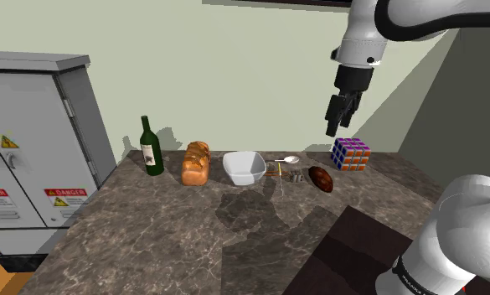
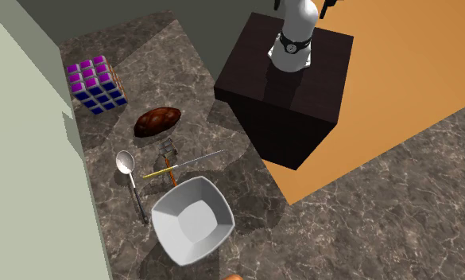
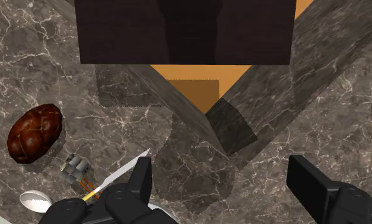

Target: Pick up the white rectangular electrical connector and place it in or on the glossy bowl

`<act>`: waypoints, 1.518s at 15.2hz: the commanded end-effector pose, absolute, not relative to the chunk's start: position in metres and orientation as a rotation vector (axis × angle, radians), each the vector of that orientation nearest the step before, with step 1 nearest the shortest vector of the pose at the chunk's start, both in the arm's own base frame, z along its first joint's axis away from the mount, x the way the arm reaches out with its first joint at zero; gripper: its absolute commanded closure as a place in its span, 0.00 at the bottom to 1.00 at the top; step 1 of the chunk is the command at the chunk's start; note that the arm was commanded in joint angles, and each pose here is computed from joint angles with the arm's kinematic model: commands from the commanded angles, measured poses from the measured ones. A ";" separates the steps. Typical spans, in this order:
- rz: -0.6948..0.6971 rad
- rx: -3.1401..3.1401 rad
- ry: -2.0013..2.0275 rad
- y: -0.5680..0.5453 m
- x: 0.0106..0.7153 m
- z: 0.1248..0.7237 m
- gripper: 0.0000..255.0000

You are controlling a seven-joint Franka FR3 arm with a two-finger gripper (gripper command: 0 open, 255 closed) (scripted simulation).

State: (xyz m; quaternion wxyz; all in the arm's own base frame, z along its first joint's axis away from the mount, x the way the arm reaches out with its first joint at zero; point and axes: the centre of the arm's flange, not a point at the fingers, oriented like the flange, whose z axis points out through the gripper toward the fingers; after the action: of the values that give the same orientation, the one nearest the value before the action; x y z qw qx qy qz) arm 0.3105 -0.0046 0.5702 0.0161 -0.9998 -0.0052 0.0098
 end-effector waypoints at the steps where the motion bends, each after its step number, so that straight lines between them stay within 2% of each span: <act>1: 0.031 -3.109 -0.016 -0.005 0.310 0.570 0.00; 23: -0.015 -3.033 -0.555 -0.179 0.419 0.364 0.00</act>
State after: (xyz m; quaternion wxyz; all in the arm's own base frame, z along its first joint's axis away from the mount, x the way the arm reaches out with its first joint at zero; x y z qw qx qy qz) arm 0.4126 -0.1684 0.3754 0.0299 -0.9849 -0.1707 -0.0040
